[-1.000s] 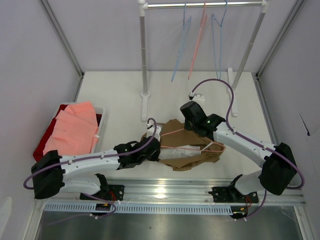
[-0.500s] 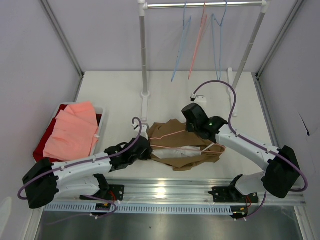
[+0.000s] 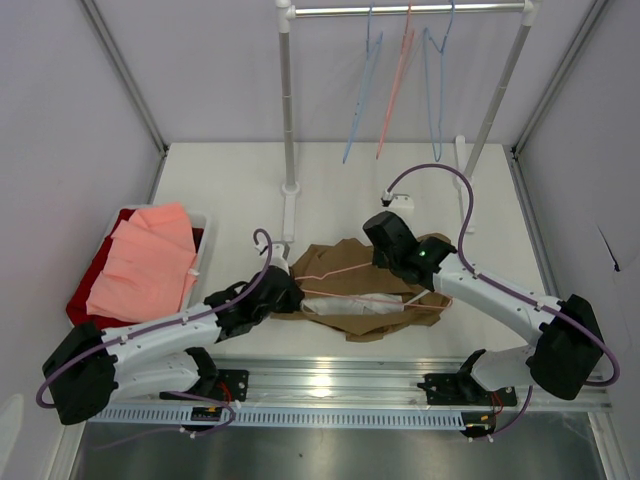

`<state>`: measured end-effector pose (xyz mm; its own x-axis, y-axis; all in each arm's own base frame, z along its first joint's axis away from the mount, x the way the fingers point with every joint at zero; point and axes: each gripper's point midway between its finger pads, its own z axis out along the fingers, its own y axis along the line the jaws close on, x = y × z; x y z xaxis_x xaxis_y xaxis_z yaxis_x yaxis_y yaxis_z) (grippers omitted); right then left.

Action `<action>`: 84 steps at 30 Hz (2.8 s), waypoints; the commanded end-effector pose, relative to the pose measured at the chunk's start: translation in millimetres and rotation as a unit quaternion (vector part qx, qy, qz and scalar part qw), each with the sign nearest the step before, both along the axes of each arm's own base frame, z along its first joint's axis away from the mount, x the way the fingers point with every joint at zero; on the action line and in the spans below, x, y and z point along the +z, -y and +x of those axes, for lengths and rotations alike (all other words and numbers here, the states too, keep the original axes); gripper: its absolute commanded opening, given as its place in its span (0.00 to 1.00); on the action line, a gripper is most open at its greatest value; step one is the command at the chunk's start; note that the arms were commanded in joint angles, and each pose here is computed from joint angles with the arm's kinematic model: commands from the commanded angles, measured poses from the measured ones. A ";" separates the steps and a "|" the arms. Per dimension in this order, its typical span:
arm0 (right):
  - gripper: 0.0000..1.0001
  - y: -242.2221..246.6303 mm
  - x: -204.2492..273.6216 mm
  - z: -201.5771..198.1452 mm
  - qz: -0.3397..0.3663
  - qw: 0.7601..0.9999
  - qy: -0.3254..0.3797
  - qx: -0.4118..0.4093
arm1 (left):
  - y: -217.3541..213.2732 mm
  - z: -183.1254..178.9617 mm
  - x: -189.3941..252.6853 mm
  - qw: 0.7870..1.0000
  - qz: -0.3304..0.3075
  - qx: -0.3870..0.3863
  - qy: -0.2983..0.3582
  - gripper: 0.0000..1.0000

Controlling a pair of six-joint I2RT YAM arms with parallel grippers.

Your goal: Place the skirt on the hanger

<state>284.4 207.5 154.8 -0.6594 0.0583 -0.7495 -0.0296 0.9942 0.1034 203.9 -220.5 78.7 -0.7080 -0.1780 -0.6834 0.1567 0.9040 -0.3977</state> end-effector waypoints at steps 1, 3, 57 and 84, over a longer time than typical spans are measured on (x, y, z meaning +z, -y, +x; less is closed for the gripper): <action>0.00 6.8 7.0 0.1 -0.007 1.000 0.014 -0.013 | 12.9 3.7 12.9 0.999 -0.030 -0.025 0.022 0.00; 0.00 5.1 5.4 0.7 -0.007 1.000 0.011 -0.011 | 22.4 -2.9 17.1 0.997 -0.038 -0.064 0.022 0.00; 0.00 -4.2 -1.7 4.5 -0.006 1.000 0.002 -0.004 | 43.1 -19.2 6.1 0.987 0.119 -0.109 0.027 0.00; 0.00 2.9 2.4 -3.8 -0.006 1.000 0.007 -0.008 | -9.7 14.5 -4.4 0.999 0.013 0.045 -0.003 0.00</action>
